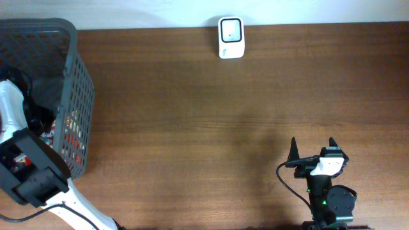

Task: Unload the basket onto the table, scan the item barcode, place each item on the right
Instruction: 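Reach the left gripper into the basket and grasp the green tissue pack, then place the green tissue pack on the table center with the left gripper, then grasp the red HACKS candy bag in the basket with the left gripper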

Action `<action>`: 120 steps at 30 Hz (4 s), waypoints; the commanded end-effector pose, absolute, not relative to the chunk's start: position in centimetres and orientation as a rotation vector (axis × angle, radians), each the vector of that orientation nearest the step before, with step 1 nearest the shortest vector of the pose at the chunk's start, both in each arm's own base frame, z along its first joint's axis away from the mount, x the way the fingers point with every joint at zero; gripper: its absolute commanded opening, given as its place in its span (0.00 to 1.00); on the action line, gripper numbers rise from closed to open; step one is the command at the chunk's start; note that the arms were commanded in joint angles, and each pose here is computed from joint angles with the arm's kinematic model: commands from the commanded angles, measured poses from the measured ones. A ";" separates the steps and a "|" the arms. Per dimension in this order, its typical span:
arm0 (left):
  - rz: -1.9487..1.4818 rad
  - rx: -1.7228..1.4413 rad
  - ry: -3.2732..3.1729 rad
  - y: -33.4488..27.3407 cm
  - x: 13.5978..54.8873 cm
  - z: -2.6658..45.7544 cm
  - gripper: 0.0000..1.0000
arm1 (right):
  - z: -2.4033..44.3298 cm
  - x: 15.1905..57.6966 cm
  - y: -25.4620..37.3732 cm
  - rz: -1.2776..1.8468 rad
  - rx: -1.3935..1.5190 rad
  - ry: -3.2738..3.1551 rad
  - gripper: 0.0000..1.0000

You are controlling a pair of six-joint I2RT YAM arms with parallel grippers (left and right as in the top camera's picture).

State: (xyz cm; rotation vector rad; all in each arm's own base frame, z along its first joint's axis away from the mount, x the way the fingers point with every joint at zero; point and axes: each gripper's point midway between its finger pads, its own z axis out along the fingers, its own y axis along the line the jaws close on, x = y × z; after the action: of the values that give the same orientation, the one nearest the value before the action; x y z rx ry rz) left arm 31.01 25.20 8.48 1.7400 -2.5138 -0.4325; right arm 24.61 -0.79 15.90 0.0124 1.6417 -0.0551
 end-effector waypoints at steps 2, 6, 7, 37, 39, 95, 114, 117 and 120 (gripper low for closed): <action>-0.486 1.731 -2.484 25.6 30.4 7.8 0.45 | 15.6 24.6 -0.9 -0.058 0.026 1.648 0.98; -0.445 1.737 -2.489 25.3 30.7 7.8 0.00 | 15.6 24.6 -0.9 -0.058 0.026 1.648 0.98; -0.427 1.743 -2.494 25.2 30.9 7.9 0.00 | 15.6 24.6 -0.9 -0.058 0.026 1.648 0.98; 0.374 -0.279 -3.249 -21.4 40.8 18.1 0.00 | 15.6 24.6 -0.9 -0.058 0.026 1.648 0.98; 0.347 -0.341 -3.198 -23.9 40.4 12.8 0.00 | 15.6 24.6 -0.9 -0.058 0.026 1.648 0.98; -0.250 1.840 -2.670 22.2 30.8 7.6 0.91 | 15.6 24.6 -0.9 -0.058 0.026 1.648 0.98; -0.195 1.830 -2.768 22.3 32.2 14.6 0.00 | 15.6 24.6 -0.9 -0.058 0.026 1.648 0.98; 0.016 1.840 -3.029 21.1 34.8 24.3 0.00 | 15.6 24.6 -0.9 -0.058 0.026 1.648 0.98; 0.210 1.664 -3.394 18.4 36.1 32.7 0.00 | 15.6 24.6 -0.9 -0.058 0.026 1.648 0.98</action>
State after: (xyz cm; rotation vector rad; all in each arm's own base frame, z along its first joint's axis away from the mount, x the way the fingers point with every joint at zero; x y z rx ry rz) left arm 35.44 21.81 24.17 1.8542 -3.0284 -0.0055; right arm 24.61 -0.84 15.88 0.0141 1.6425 -0.0582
